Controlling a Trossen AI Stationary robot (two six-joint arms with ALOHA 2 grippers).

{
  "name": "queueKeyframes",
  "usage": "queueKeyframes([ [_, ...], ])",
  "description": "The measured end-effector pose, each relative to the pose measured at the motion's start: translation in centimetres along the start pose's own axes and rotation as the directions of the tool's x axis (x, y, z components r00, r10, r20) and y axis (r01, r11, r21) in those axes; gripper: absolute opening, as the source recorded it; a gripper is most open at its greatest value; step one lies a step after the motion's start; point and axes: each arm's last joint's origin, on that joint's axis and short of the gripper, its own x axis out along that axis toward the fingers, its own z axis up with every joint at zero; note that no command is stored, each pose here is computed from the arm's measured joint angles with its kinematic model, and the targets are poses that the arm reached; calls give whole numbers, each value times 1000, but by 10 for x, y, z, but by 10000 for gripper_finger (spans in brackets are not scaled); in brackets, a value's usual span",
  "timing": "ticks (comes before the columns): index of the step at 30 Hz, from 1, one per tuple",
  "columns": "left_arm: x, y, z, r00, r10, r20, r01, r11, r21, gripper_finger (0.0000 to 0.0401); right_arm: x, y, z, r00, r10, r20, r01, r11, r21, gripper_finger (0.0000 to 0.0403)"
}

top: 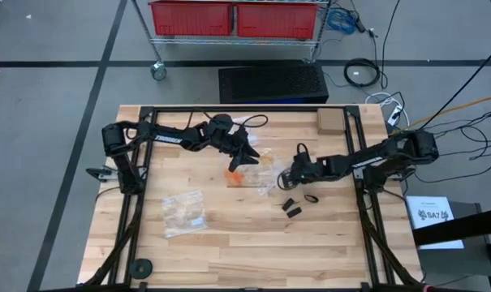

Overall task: Sort rubber bands
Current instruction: Close the transparent zip bag containing the yellow rubber bands

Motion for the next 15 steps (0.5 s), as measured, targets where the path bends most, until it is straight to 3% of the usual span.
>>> queueKeyframes([
  [6, 0, 0, 0, 1000, 15, 2, -15, 1000, -1, 164, 1, -9, 34, 980, -29, 196, 50, 993, -103, 2],
  [11, -3, 5, 1, 999, 40, 9, -39, 999, -8, 164, -18, -15, 51, 985, 37, 170, -9, 987, -161, 1],
  [15, -7, 10, 2, 998, 58, 17, -58, 998, -14, 164, -26, -11, 47, 988, 146, 55, -144, 989, -42, 13],
])
